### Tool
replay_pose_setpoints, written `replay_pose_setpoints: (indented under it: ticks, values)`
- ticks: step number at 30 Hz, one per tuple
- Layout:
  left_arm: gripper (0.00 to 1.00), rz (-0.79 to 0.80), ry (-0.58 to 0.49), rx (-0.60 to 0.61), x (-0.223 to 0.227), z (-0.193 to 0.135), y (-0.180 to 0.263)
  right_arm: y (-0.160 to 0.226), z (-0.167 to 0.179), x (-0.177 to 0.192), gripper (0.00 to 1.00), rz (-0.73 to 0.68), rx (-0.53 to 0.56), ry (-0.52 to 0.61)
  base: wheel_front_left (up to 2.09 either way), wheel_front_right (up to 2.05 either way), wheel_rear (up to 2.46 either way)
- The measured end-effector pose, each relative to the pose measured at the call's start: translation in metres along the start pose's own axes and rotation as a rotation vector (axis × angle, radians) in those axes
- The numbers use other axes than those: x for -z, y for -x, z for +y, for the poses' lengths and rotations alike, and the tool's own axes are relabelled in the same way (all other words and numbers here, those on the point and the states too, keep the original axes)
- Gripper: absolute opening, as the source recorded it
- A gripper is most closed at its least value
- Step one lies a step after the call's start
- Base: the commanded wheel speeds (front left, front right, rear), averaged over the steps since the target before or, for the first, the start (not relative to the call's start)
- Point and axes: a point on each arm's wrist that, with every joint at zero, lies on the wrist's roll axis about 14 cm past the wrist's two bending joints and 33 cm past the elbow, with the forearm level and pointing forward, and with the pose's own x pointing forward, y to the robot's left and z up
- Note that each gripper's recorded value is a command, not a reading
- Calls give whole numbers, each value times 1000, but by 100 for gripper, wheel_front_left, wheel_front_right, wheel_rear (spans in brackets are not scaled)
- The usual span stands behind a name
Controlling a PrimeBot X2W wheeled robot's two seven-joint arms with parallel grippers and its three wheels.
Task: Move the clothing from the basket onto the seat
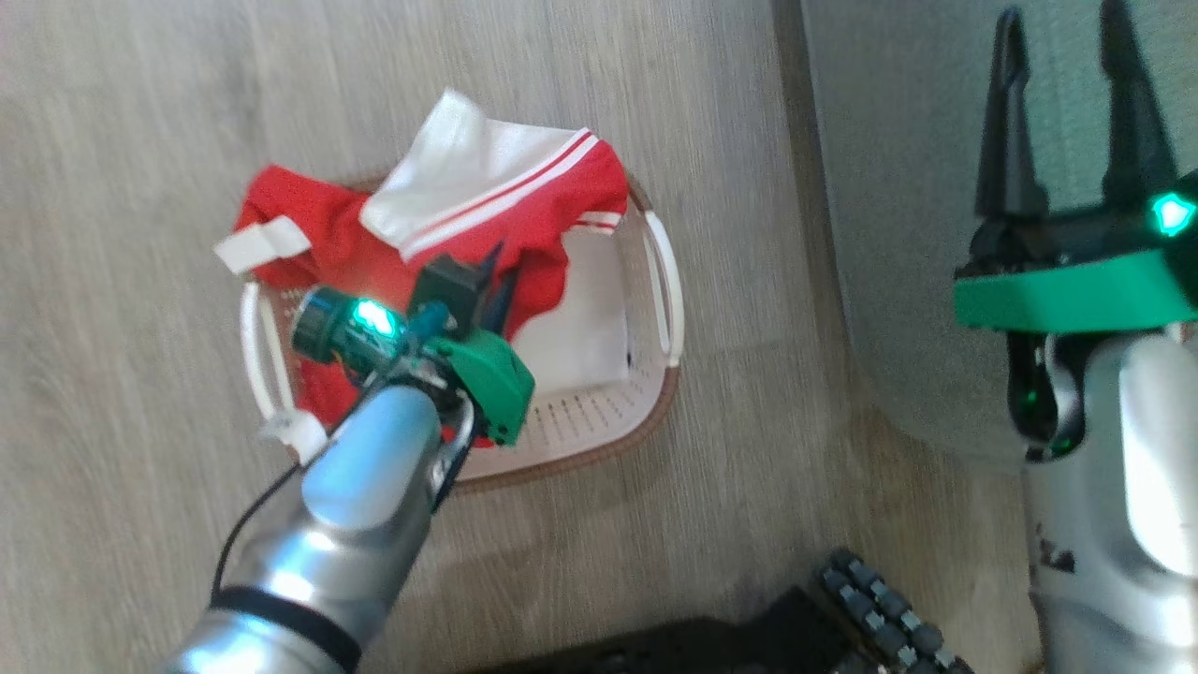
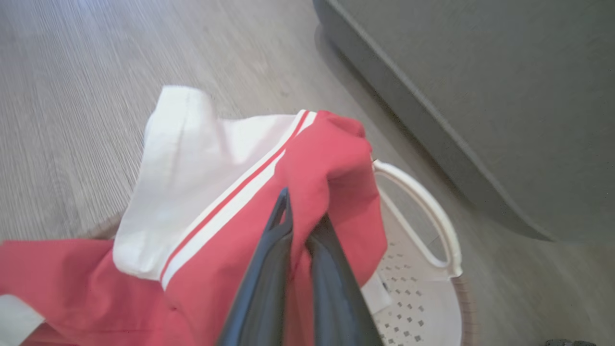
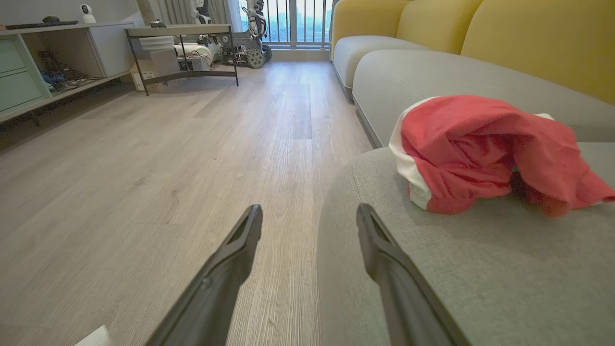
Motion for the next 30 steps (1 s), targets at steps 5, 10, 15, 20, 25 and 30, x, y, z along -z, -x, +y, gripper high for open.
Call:
replay_pose_setpoints:
  ticks: [5,10,15,20,25,30]
  values:
    - [0,-120,4,0,-42,-14,31,22,-1,-13,100,9,13,-2,0,0,0]
    - [0,-240,0,-19,-81,-25,69,47,-1,-27,100,8,19,-4,0,0,0]
    - [0,-362,-43,-22,-123,-36,106,78,2,-37,100,12,18,-12,0,0,0]
    - [0,-497,-119,-37,-170,-45,142,106,8,-48,100,0,4,-28,0,0,0]
    - [0,-588,-160,-52,-200,-53,170,124,17,-57,100,-22,-21,-39,0,0,0]
    - [0,-680,-238,-58,-236,-65,201,139,32,-74,100,-69,-67,-44,0,0,0]
